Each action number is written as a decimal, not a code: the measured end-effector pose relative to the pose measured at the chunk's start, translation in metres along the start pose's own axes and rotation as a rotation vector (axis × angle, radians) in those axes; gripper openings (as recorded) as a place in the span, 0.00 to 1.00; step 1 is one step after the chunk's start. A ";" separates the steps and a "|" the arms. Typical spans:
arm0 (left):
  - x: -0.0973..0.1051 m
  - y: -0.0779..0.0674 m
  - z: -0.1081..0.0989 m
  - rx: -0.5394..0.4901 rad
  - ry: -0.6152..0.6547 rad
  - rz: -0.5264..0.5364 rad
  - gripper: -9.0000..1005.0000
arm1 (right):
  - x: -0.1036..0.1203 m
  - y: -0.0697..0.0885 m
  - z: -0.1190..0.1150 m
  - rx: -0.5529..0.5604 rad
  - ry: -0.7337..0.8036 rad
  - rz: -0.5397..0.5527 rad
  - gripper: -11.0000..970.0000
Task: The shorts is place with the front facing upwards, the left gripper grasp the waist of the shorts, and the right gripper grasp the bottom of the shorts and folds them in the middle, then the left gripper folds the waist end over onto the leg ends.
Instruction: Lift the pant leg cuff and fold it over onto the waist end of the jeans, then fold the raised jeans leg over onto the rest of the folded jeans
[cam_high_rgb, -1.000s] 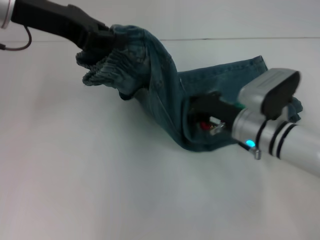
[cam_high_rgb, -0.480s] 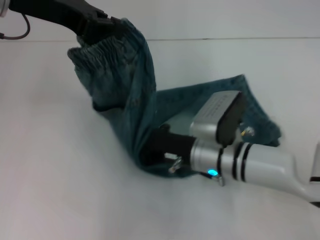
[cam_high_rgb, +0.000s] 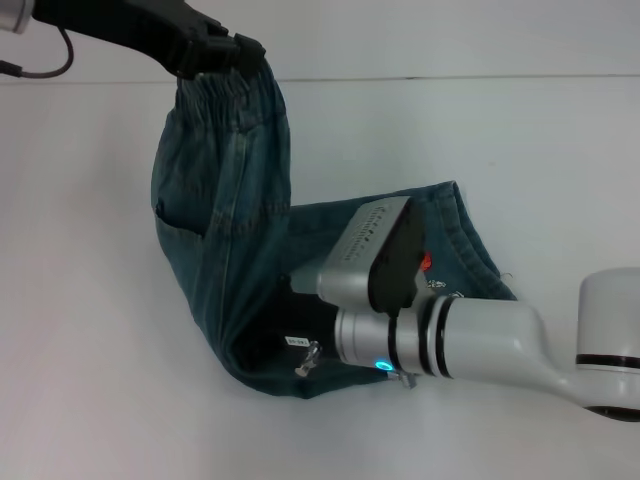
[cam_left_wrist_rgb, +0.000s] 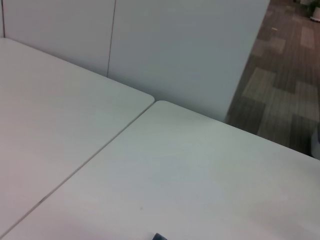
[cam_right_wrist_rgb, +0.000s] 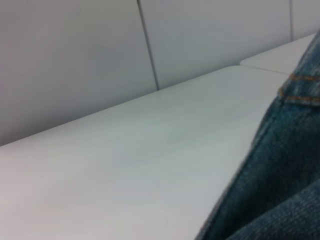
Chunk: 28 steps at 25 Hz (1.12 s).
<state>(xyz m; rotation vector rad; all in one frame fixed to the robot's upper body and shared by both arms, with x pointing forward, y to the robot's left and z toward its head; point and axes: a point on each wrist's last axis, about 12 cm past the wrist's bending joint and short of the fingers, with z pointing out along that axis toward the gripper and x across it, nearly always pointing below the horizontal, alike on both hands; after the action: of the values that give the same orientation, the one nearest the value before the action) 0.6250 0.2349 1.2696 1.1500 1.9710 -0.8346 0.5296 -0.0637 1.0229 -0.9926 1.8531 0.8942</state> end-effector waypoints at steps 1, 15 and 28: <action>0.000 0.000 0.001 0.002 0.000 -0.001 0.03 | 0.001 -0.001 -0.002 0.005 0.002 0.007 0.01; 0.005 -0.007 0.016 0.042 0.007 0.004 0.03 | 0.026 -0.044 -0.044 0.130 -0.026 0.071 0.01; -0.012 -0.033 0.072 0.123 0.016 0.085 0.03 | 0.025 -0.121 -0.156 0.538 -0.430 0.199 0.03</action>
<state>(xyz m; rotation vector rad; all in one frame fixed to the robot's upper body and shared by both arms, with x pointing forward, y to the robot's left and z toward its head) 0.6171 0.1589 1.2461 1.3060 1.8916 -0.9141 0.5761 -0.2568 1.0396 -0.2627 1.6961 0.6053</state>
